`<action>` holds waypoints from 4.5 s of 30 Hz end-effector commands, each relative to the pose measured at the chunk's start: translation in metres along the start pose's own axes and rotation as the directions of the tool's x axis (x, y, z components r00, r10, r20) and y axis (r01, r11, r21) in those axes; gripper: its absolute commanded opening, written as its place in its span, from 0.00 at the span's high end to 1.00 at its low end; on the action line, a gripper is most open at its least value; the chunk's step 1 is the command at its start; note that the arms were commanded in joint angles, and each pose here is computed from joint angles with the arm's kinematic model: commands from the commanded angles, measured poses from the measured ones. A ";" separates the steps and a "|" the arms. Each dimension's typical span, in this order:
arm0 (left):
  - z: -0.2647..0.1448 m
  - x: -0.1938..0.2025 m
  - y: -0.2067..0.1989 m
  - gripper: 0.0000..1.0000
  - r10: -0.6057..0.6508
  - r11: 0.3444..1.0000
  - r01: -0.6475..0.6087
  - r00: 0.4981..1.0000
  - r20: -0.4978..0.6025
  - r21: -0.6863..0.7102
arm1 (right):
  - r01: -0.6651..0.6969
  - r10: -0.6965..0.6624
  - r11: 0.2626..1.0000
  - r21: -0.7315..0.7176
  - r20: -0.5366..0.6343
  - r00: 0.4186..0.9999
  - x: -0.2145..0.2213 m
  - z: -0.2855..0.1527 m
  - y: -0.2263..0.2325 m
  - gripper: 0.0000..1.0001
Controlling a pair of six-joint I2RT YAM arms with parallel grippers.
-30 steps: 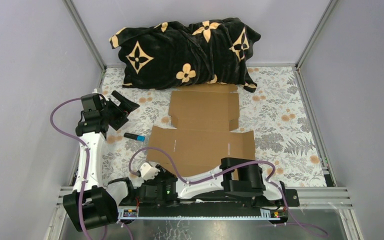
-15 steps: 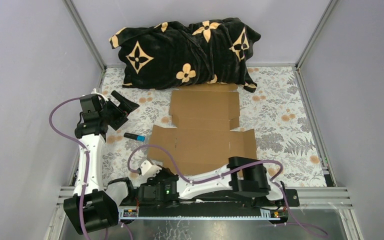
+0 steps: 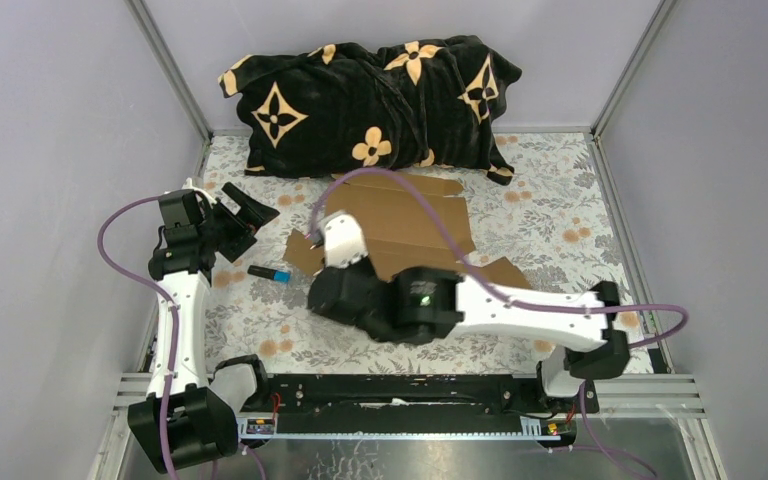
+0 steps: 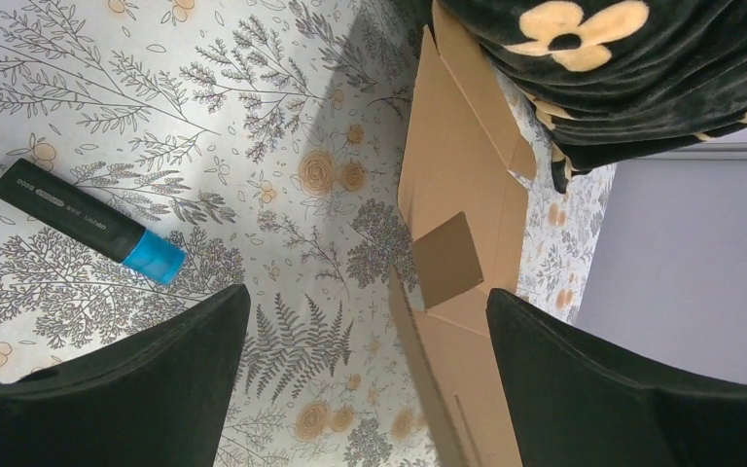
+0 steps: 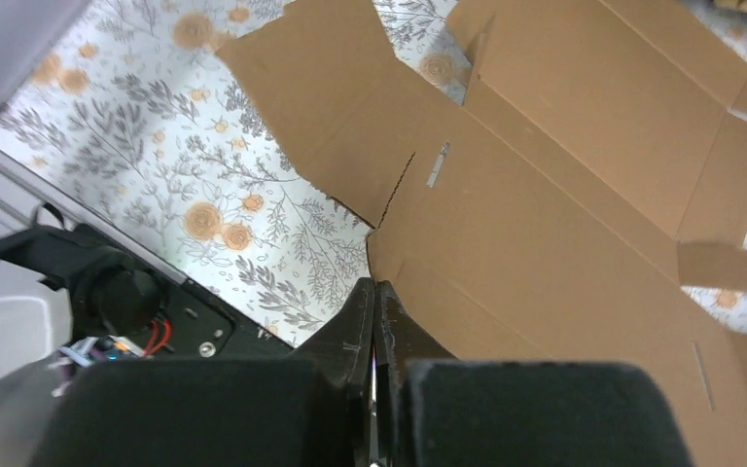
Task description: Fold the paper box
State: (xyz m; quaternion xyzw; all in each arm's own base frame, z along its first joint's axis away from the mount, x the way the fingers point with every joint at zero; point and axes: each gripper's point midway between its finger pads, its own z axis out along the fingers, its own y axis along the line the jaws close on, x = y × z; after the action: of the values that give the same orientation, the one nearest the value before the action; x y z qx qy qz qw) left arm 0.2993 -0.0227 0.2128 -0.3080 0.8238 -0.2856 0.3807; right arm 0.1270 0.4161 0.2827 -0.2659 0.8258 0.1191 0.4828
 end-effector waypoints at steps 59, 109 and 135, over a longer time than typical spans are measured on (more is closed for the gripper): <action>-0.013 0.063 -0.001 0.09 0.044 0.997 -0.041 0.998 -0.051 0.065 | -0.701 0.688 0.710 -0.062 -0.150 0.710 -0.101 0.212 -0.108 1.00; 0.101 0.168 -0.003 0.01 0.147 0.980 -0.172 0.967 -0.207 -0.105 | -0.668 0.638 0.743 0.047 -0.350 0.686 0.020 0.189 -0.331 0.35; 0.085 0.154 -0.008 0.01 0.154 0.980 -0.172 0.973 -0.171 -0.096 | -0.667 0.472 0.733 -0.137 -0.602 0.643 0.188 0.061 -0.148 0.45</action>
State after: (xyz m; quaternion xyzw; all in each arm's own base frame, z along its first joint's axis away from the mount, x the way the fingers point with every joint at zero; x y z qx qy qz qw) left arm 0.2840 -0.1650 0.0916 -0.2318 0.8947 -0.2371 0.2991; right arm 0.2081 0.2423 0.0987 -0.0843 0.9393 0.3031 0.1366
